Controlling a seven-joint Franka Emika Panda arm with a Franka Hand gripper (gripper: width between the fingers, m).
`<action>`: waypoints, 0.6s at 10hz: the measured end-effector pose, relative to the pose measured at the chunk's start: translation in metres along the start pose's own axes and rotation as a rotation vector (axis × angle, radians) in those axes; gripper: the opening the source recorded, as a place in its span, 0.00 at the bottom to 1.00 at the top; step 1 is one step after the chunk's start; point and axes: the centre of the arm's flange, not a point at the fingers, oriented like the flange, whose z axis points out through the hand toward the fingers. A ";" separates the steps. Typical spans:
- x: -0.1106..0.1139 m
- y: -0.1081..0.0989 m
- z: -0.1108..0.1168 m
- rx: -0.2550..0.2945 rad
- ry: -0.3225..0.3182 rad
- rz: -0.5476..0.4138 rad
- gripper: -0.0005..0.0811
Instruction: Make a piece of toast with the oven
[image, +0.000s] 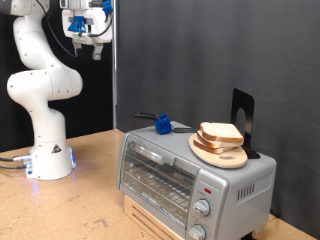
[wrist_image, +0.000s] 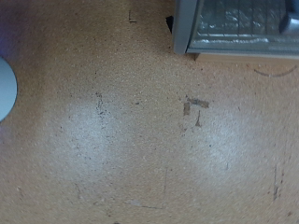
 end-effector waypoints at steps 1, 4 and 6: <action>-0.003 0.003 0.000 0.000 -0.001 -0.124 0.99; -0.007 0.001 0.004 0.035 0.066 -0.496 0.99; -0.013 -0.003 0.010 0.037 0.081 -0.563 0.99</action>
